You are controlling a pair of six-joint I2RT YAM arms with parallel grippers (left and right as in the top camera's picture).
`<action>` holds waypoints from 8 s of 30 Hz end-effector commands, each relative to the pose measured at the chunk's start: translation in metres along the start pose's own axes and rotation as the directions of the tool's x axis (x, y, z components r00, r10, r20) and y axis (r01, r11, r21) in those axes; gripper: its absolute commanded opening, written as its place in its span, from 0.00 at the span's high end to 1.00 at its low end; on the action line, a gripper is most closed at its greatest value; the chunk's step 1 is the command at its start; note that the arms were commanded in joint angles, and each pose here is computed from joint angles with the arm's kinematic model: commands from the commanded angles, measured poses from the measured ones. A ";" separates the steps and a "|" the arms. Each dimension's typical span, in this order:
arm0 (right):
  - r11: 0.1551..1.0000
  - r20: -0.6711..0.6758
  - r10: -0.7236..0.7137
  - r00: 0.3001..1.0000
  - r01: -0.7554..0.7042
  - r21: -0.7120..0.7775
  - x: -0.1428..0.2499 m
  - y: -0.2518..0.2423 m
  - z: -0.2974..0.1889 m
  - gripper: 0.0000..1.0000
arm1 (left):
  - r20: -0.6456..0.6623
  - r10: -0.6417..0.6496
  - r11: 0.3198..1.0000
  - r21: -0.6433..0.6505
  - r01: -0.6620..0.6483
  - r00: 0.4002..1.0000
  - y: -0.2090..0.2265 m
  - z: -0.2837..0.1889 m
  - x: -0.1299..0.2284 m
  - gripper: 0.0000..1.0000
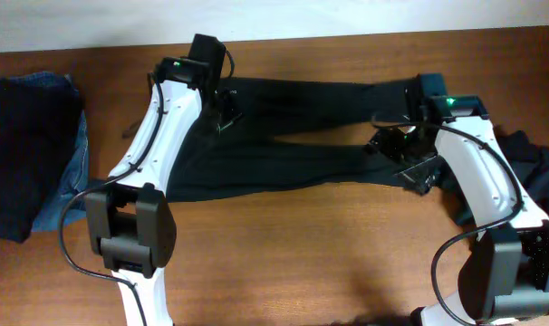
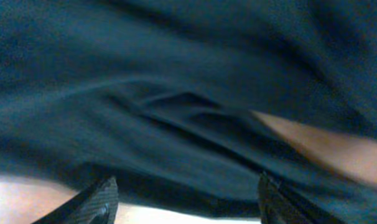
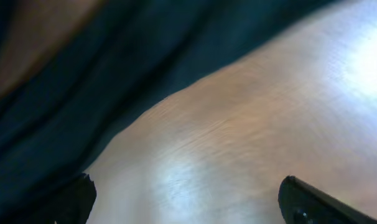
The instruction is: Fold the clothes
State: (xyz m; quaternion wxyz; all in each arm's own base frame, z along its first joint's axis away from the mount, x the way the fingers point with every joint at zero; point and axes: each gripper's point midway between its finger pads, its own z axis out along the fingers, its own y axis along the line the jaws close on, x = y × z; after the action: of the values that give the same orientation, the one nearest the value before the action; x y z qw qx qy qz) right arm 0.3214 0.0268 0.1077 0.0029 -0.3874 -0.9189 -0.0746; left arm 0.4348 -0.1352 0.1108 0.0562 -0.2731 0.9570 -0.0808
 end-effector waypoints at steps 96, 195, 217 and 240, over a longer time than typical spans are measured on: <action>0.993 0.308 0.097 0.946 -0.113 0.034 -0.044 -0.033 0.048 0.96 | 0.199 -0.301 0.834 -0.418 0.359 0.932 0.155 0.016 0.034 0.99; 0.939 0.776 -0.063 0.627 0.300 -0.166 -0.158 0.080 -0.004 0.01 | 0.500 0.019 0.992 -0.114 0.044 0.866 0.062 0.017 -0.122 0.04; 0.936 0.675 -0.160 0.720 0.328 -0.127 -0.134 0.069 0.021 0.01 | 0.393 0.103 0.968 -0.251 -0.001 0.914 0.118 0.041 -0.133 0.64; 0.933 0.671 -0.162 0.724 0.333 -0.134 -0.133 0.070 0.021 0.01 | 0.365 0.175 0.957 -0.280 -0.072 0.914 0.117 0.068 -0.138 0.83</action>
State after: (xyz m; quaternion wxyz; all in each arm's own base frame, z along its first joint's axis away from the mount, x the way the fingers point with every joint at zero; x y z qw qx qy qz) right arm 0.4615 -0.0153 0.0744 -0.3591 -0.2633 -0.8942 -0.0458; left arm 0.4982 0.0262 0.0332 0.2117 -0.2313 0.9446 0.0974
